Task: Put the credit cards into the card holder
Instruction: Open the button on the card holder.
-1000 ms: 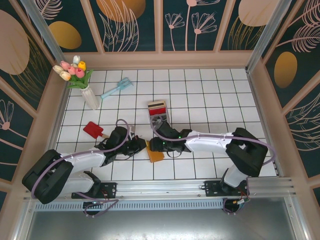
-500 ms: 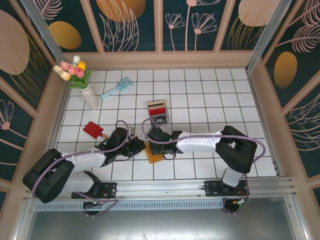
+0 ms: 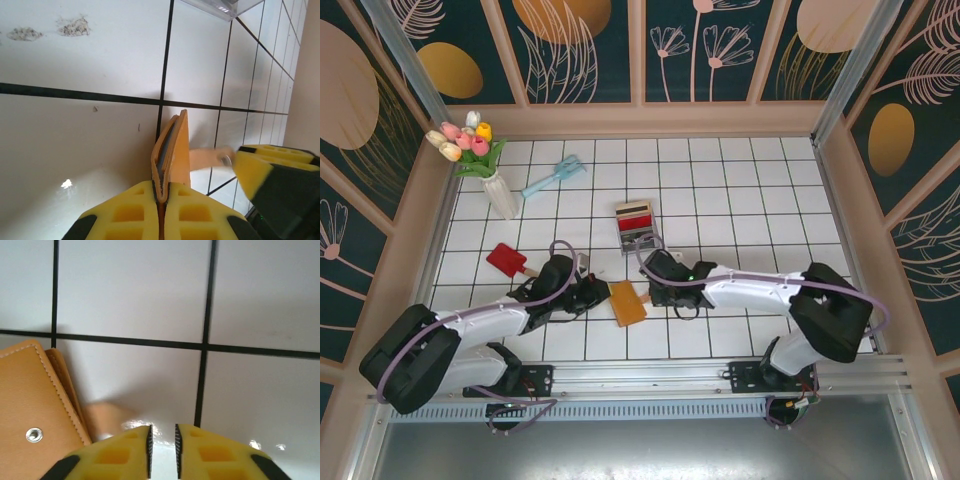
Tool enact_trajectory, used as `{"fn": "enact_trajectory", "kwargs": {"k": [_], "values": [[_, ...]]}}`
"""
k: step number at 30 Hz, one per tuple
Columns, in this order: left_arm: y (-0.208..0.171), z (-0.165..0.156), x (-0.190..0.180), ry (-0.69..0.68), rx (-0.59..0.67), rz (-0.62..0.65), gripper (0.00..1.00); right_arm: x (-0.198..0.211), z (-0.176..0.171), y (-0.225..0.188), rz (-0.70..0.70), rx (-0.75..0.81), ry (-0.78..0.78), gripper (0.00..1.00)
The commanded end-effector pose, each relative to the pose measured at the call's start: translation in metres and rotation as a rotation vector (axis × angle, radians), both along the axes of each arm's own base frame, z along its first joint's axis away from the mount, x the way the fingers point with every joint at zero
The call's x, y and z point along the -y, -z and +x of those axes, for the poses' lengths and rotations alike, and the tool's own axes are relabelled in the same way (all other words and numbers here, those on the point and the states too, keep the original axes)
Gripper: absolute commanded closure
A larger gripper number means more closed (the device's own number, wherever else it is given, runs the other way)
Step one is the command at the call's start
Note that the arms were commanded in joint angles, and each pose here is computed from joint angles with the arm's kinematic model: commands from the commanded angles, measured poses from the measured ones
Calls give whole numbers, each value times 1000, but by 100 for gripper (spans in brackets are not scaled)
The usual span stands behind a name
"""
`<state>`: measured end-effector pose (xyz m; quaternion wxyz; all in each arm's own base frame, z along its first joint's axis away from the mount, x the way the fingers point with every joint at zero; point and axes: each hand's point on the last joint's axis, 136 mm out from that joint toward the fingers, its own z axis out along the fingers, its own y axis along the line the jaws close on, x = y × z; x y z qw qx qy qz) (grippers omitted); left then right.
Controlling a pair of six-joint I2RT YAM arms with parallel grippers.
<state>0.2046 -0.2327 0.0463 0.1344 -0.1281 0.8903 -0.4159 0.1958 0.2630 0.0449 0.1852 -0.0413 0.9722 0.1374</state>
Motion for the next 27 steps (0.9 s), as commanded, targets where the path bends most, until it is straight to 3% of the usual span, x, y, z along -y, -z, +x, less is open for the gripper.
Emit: {"fn": "enact_trajectory", "kwargs": {"k": [1, 3, 10, 22, 27], "values": [[0, 4, 2, 22, 15, 26, 100, -4, -1, -12, 111, -34, -25, 67], [2, 4, 3, 30, 11, 26, 100, -10, -1, -16, 168, -40, -40, 54], [2, 4, 6, 46, 6, 24, 100, -39, -6, -29, 255, -57, -163, 39], [0, 4, 6, 53, 14, 24, 100, -54, -8, 1, 94, -74, -227, 35], [-1, 5, 5, 45, 20, 27, 100, -34, -2, 10, -8, -59, -171, 45]]}}
